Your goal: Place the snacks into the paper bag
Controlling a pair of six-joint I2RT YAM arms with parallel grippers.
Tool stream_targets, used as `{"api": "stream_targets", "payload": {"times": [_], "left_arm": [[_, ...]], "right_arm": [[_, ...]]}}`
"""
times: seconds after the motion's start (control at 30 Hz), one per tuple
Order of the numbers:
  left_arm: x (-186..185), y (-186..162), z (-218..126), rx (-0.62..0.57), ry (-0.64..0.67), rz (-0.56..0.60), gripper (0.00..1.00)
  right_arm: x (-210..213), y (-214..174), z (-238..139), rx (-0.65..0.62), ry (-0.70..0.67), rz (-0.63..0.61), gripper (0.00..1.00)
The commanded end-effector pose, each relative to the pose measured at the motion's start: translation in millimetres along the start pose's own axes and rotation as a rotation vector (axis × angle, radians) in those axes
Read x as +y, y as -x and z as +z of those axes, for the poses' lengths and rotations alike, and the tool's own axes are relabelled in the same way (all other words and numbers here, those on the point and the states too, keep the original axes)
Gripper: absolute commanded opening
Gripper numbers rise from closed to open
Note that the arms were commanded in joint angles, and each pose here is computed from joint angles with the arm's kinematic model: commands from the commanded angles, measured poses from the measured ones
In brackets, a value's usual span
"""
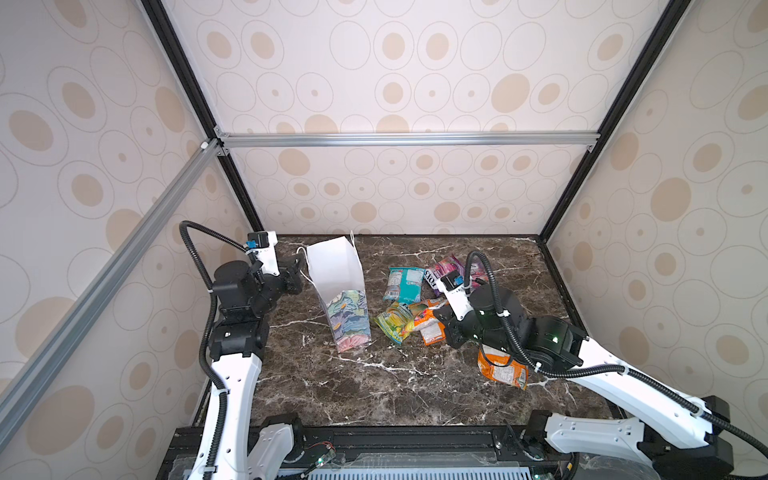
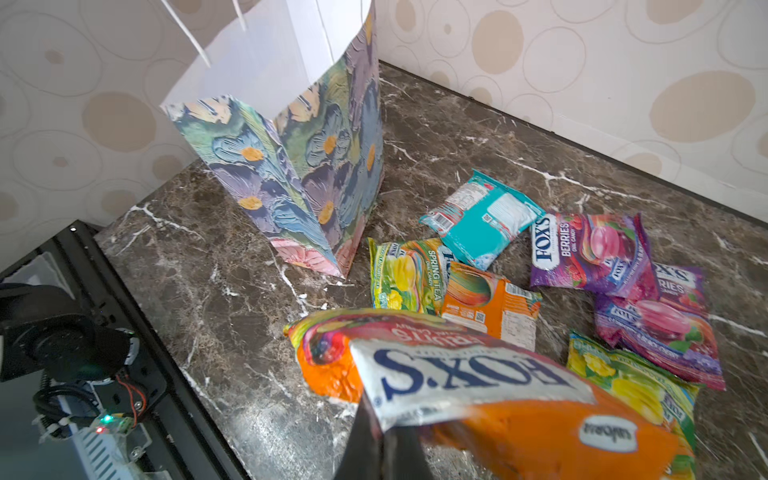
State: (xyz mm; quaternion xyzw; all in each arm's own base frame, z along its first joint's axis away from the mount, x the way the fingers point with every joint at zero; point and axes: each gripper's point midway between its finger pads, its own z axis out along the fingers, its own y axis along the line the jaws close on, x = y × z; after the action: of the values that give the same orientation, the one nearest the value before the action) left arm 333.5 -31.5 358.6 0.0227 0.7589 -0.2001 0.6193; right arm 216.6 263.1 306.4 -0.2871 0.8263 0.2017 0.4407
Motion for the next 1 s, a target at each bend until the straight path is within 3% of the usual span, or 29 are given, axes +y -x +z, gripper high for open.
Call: {"api": "stream_targets", "payload": {"times": [0.0, 0.73, 0.97], "left_arm": [[-1.4, 9.1, -0.9, -0.031, -0.010, 0.015, 0.00], [-0.5, 8.1, -0.1, -0.031, -0.008, 0.012, 0.00], [0.3, 8.3, -0.6, -0.033, -0.003, 0.014, 0.00]], "right_arm": [[15.5, 30.2, -6.8, -0.081, 0.069, -0.044, 0.00], [35.6, 112.1, -28.2, -0.189, 0.115, -0.145, 0.00], [60.3, 131.0, -37.3, -0.215, 0.239, -0.181, 0.00]]}}
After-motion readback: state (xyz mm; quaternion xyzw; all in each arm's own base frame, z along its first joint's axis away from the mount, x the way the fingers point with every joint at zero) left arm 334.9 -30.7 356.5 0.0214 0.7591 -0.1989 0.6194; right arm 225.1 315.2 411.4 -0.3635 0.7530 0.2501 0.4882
